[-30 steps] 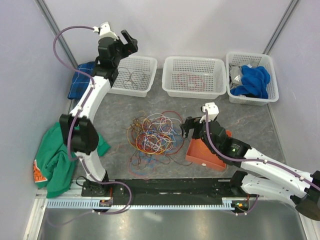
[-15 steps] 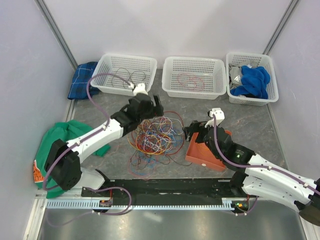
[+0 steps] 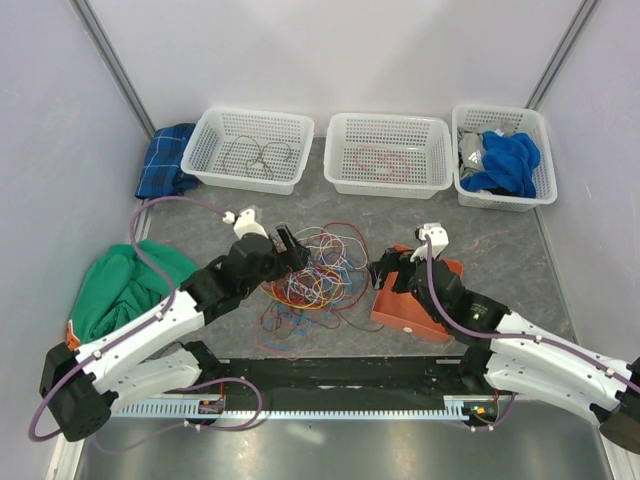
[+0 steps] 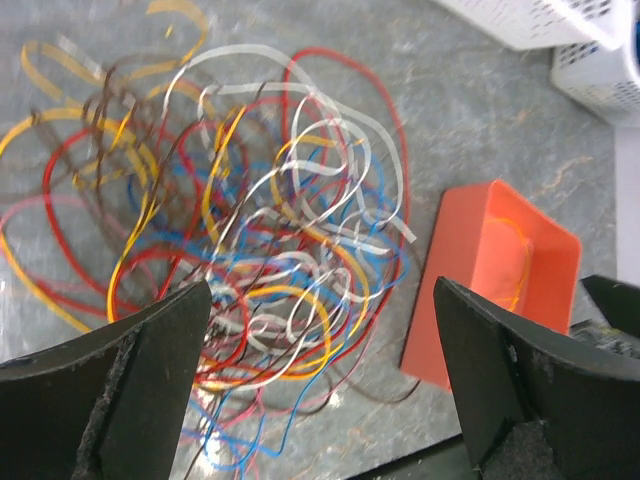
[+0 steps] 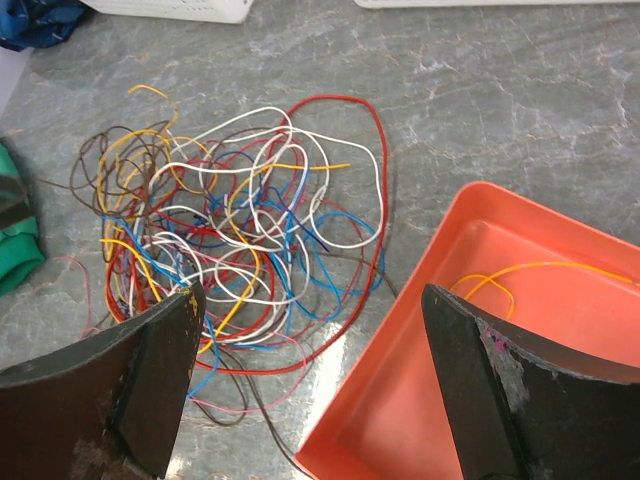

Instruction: Untangle the cables

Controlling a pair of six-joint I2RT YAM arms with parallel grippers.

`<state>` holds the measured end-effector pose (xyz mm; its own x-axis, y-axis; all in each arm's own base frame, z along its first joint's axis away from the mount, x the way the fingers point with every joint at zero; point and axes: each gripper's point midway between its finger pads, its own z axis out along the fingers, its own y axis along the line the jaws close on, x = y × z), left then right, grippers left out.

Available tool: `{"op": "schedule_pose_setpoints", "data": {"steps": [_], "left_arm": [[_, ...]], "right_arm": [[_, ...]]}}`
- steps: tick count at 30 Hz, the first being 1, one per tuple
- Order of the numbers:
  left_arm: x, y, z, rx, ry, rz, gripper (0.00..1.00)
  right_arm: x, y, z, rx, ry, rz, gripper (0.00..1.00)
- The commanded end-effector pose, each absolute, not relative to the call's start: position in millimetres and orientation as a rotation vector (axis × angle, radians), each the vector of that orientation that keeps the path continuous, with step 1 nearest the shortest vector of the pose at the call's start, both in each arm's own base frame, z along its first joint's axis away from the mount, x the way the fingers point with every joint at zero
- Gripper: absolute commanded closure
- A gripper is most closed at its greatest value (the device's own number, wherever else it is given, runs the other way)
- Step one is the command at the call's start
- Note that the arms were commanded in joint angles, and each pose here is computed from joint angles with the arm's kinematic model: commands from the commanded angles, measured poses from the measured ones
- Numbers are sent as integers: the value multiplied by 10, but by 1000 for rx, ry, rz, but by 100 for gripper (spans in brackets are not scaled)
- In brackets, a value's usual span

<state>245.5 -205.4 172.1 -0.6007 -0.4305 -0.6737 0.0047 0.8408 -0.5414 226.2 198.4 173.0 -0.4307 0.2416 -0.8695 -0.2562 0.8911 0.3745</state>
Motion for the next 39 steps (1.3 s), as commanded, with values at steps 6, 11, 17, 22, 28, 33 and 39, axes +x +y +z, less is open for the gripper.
{"op": "schedule_pose_setpoints", "data": {"steps": [6, 11, 17, 22, 28, 33, 39], "left_arm": [[2260, -2096, 878, -417, 2399, -518, 1], [2337, -2265, 806, -372, 2376, -595, 3], [2430, -2428, 794, -282, 2329, -667, 25], [2477, -2579, 927, -193, 2332, -706, 67], [2389, -2656, 1433, -75, 2213, -840, 98], [2282, -2639, 2162, 12, 2016, -953, 98], [2250, -2480, 2786, 97, 1935, -888, 98]], "right_arm": [[2335, 1695, 2101, 112, 1842, 480, 2], [2319, 1379, 2607, 181, 1696, 447, 2], [2329, 1241, 2737, 174, 1704, 349, 2], [2367, 1302, 2829, 88, 1720, 301, 2], [2382, 1692, 2810, -30, 1754, 423, 2], [2327, 2032, 2663, -99, 1744, 598, 2], [2199, 2406, 2503, -245, 1792, 747, 2]]}}
